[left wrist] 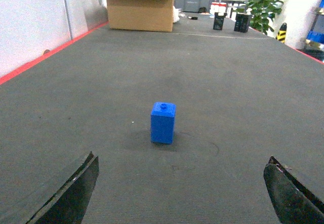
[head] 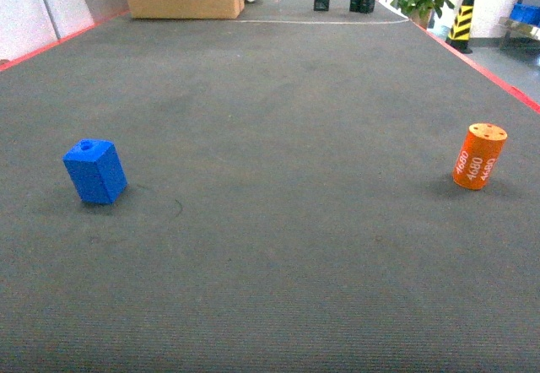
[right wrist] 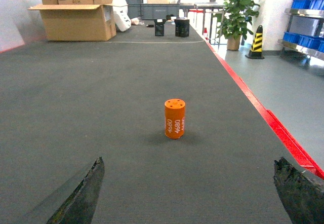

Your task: Sort blue parts and orange caps into right shelf containers

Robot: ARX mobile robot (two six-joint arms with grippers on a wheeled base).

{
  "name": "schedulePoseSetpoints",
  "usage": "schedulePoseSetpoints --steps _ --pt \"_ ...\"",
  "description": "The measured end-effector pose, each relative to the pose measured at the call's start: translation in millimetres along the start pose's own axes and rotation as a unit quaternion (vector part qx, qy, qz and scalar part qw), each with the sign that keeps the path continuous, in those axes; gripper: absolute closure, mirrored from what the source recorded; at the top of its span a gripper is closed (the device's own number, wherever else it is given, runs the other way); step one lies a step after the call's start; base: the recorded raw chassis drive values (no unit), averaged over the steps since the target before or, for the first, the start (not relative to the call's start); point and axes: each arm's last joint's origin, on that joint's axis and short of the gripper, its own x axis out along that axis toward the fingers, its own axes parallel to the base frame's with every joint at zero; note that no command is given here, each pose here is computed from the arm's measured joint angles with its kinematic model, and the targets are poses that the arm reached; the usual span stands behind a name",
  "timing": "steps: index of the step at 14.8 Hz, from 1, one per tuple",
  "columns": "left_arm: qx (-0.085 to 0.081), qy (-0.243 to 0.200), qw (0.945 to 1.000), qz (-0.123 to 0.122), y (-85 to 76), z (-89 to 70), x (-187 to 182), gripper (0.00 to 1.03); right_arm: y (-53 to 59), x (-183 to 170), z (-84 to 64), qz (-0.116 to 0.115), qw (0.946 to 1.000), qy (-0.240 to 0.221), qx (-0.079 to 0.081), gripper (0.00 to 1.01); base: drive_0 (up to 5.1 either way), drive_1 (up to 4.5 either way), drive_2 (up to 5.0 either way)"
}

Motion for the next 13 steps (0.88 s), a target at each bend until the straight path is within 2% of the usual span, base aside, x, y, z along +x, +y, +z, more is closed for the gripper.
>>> schedulePoseSetpoints --steps 13 --pt "0.000 0.000 1.0000 0.000 0.0 0.0 0.0 0.05 0.0 0.0 0.0 0.000 1.0000 0.000 0.000 0.03 0.0 0.00 0.0"
